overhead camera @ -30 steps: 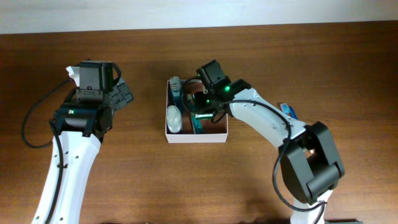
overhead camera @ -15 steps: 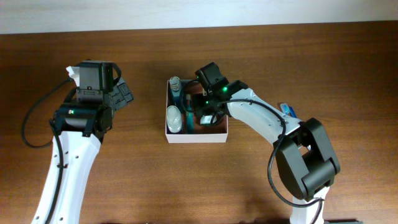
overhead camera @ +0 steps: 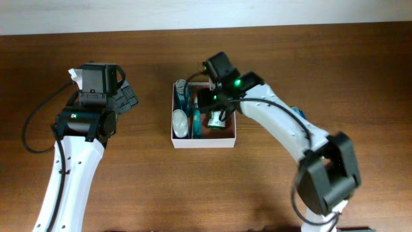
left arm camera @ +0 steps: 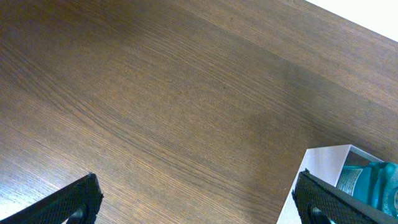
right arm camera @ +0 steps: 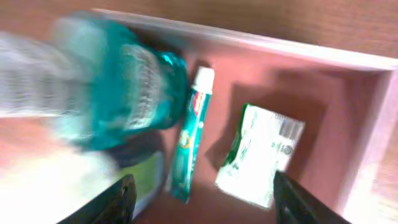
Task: Pack container
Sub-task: 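Withdraw the right gripper to the blue toothbrush and razor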
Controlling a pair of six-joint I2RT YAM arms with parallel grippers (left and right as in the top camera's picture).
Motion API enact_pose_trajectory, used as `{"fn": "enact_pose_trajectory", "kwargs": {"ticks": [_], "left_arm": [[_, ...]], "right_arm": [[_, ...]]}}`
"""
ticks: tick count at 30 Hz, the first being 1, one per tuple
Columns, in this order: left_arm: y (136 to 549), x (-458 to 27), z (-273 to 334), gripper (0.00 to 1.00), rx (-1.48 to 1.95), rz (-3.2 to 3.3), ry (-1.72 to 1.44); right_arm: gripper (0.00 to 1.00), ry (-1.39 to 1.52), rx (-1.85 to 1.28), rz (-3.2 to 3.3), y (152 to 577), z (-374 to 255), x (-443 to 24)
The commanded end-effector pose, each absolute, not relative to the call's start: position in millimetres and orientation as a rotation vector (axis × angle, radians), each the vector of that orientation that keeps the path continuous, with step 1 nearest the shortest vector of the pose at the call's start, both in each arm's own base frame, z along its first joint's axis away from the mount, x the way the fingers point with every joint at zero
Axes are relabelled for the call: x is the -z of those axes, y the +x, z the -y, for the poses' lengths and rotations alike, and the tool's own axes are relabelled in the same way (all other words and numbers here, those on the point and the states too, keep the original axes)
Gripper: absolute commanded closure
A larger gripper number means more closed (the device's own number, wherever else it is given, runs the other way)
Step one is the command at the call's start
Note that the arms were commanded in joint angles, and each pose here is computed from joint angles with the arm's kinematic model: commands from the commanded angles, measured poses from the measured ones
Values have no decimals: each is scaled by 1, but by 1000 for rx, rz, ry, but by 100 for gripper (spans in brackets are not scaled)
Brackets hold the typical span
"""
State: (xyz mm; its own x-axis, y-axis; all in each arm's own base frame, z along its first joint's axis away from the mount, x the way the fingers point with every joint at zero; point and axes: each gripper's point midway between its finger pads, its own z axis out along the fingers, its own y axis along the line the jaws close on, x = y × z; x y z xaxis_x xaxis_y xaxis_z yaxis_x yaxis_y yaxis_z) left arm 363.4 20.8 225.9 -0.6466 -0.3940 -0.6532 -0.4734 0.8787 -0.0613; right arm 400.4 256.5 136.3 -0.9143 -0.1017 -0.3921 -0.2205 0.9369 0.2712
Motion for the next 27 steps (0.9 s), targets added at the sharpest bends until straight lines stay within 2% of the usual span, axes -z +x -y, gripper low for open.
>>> {"fn": "enact_pose_trajectory", "kwargs": {"ticks": [1, 5, 9, 16, 24, 27], "left_arm": [[365, -227, -22, 1, -147, -2346, -631], [365, -227, -21, 1, -146, -2346, -630], [365, -227, -21, 1, -146, -2346, -630], [365, -227, -22, 1, -147, -2346, -631], [365, -227, -22, 1, -147, -2346, -631], [365, -227, -22, 1, -147, -2346, -631]], "right_arm": [[37, -219, -389, -2584, 409, -231, -201], [37, -175, -198, -2626, 406, -169, -208], [37, -94, 24, -2759, 396, -89, -191], [37, 46, 129, -2871, 383, -7, -168], [38, 216, 145, -2937, 366, 38, -111], [42, 145, 111, -2963, 357, 34, -79]]}}
